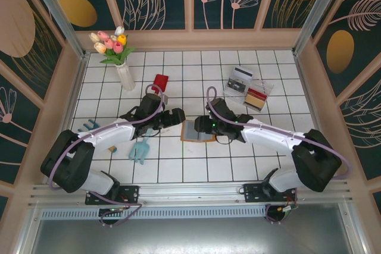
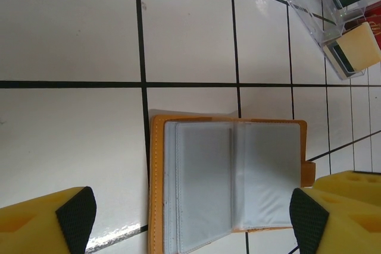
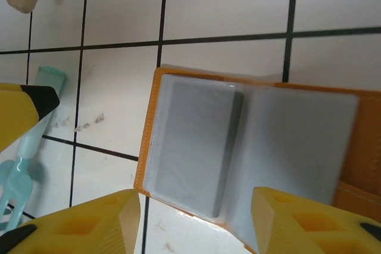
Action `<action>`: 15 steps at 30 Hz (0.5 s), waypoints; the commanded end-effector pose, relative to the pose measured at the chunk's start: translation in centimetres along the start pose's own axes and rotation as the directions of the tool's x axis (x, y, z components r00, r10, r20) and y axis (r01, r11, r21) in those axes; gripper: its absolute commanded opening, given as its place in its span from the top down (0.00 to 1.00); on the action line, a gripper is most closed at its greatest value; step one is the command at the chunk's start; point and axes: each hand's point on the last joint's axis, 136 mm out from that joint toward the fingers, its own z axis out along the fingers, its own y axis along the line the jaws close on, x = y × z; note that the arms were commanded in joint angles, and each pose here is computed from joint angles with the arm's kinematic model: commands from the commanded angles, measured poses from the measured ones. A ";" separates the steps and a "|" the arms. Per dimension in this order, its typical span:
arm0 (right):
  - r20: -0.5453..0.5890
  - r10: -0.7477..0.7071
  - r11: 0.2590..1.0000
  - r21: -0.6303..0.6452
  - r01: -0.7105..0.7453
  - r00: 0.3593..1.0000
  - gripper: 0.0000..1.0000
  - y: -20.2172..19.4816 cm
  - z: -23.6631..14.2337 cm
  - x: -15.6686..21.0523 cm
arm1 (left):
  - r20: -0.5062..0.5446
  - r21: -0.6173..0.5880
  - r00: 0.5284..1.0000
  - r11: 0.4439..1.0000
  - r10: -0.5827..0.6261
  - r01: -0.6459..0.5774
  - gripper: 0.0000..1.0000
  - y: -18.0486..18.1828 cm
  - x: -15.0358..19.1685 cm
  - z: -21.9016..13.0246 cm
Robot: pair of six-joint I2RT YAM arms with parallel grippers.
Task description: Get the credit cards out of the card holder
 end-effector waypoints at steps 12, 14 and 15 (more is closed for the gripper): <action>-0.102 -0.018 0.958 0.281 0.046 0.995 0.43 -3.7 4.6 2.4 | -0.026 0.049 0.995 0.994 -0.096 0.097 0.40 -1.5 1.5 1.6; -0.119 -0.038 0.952 0.299 0.072 0.992 0.42 -3.7 5.1 2.9 | -0.026 0.061 0.991 0.990 -0.129 0.130 0.44 -1.4 1.7 1.9; -0.126 -0.040 0.949 0.305 0.078 0.991 0.42 -3.7 5.3 3.2 | -0.031 0.070 0.990 0.987 -0.139 0.141 0.46 -1.4 1.8 2.1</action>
